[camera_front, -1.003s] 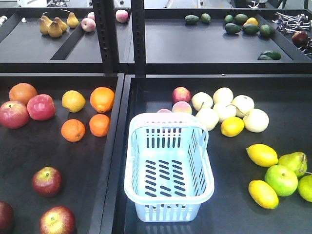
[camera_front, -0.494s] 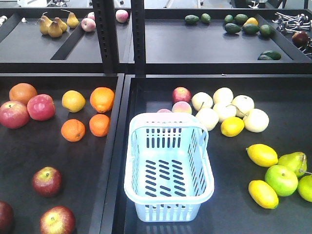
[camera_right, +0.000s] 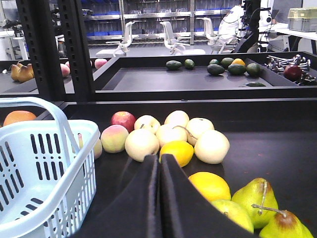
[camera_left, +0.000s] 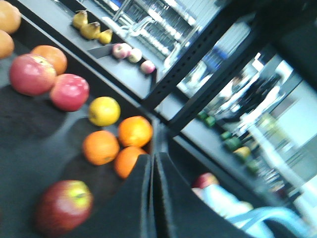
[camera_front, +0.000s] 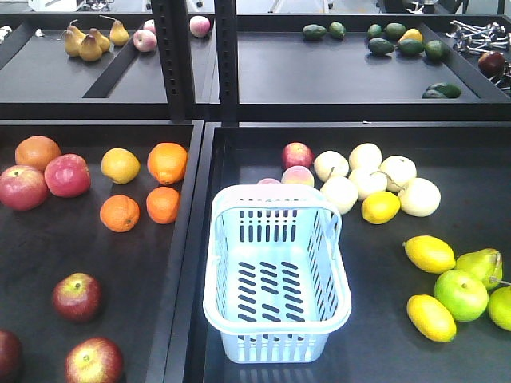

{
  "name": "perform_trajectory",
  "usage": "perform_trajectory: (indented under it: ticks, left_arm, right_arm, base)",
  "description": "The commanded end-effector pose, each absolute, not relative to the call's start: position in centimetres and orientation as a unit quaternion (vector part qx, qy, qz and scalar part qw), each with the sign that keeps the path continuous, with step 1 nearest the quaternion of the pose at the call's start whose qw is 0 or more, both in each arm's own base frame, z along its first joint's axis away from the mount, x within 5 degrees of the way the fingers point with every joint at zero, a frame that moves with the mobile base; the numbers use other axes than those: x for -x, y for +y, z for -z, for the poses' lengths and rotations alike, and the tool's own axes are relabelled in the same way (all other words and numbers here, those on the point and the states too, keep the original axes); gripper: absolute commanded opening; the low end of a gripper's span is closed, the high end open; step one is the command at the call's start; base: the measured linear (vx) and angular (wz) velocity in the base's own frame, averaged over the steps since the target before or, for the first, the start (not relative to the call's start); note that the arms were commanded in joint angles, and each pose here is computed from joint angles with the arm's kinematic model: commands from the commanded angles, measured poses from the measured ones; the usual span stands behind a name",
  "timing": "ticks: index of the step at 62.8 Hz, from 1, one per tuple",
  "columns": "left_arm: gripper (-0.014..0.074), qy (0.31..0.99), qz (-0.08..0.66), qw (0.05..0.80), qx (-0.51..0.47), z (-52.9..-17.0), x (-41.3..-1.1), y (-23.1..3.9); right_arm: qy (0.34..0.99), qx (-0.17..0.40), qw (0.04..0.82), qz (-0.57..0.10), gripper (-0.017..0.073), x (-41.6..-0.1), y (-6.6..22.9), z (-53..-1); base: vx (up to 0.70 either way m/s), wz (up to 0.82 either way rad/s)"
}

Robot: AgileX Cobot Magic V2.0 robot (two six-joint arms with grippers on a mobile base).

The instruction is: Pick three apples into basket with both arms

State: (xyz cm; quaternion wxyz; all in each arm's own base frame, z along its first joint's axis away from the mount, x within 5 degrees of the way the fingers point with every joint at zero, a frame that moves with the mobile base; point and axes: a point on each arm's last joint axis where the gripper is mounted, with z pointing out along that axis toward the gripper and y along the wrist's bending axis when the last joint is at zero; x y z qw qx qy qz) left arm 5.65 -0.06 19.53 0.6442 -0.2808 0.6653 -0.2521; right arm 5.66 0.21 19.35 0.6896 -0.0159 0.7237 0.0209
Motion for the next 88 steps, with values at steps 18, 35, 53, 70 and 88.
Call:
perform_trajectory:
  ticks: [18, 35, 53, 70, 88]
  left_arm:
    - [-0.0006, 0.523, 0.448, 0.592, 0.419, -21.8, -5.3, -0.1]
    - [-0.0006, 0.533, 0.422, 0.677, 0.281, -29.1, -3.1, -1.1]
    - [-0.0006, 0.63, 0.37, 0.665, 0.156, -33.9, -4.6, -2.7]
    - [-0.0006, 0.693, 0.341, 0.635, 0.017, -38.4, -9.8, -4.0]
    - [0.0039, 0.733, 0.318, 0.587, -0.127, -40.5, -16.5, -4.8]
  right_arm:
    - [0.696, 0.023, 0.717, -0.021, -0.0004, -5.6, 0.3, -19.7]
    - [0.696, 0.023, 0.717, -0.021, -0.0004, -5.6, 0.3, -19.7]
    - [0.696, 0.023, 0.717, -0.021, -0.0004, -5.6, 0.3, -19.7]
    - [0.696, 0.023, 0.717, -0.021, -0.0004, -5.6, 0.3, -19.7]
    - [0.696, 0.023, 0.717, -0.021, -0.0004, -5.6, 0.3, -19.7]
  base:
    - [0.0, 0.0]
    - [0.0, 0.0]
    - [0.0, 0.0]
    - [0.0, 0.0]
    - [0.0, 0.0]
